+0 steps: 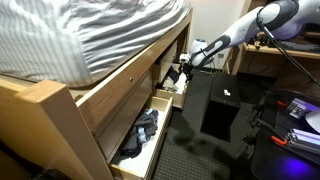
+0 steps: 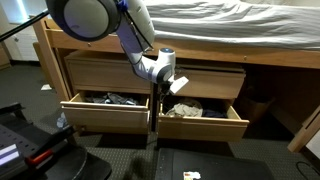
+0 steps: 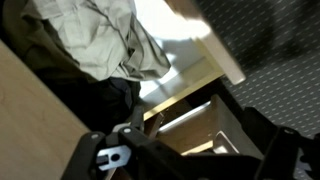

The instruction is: Close the top right drawer

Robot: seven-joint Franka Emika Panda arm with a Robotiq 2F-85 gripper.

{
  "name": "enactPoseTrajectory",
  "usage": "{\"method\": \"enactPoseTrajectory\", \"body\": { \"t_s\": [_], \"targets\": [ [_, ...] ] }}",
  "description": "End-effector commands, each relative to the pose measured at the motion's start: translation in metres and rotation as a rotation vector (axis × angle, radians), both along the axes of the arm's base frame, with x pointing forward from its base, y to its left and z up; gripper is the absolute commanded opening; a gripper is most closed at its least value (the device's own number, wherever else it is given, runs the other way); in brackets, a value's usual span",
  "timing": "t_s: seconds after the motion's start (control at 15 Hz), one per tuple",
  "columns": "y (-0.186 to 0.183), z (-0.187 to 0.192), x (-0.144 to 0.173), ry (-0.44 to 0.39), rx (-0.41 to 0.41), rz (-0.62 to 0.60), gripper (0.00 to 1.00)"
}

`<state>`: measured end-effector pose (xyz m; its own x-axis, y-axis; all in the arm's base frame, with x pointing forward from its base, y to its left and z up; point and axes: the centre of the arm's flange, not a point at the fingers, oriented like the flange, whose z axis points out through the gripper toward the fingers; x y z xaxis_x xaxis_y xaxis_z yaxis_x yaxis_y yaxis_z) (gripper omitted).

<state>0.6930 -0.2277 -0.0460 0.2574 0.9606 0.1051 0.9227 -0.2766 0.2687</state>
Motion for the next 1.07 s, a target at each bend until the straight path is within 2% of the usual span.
{"method": "enactPoseTrajectory", "body": {
  "t_s": [0.0,0.27,0.4,0.53,0.6,0.73,1.0],
  "targets": [
    [0.027,0.007,0.024,-0.154,0.103,0.077,1.00],
    [0.044,0.026,0.046,-0.350,0.204,0.087,1.00],
    [0.076,0.044,0.072,-0.450,0.228,0.074,1.00],
    [0.099,0.064,0.090,-0.513,0.258,0.037,1.00],
    [0.089,0.074,0.053,-0.433,0.224,0.034,1.00],
    [0.107,0.086,0.061,-0.475,0.246,0.024,1.00],
    [0.108,0.085,0.061,-0.477,0.250,0.018,1.00]
  ]
}}
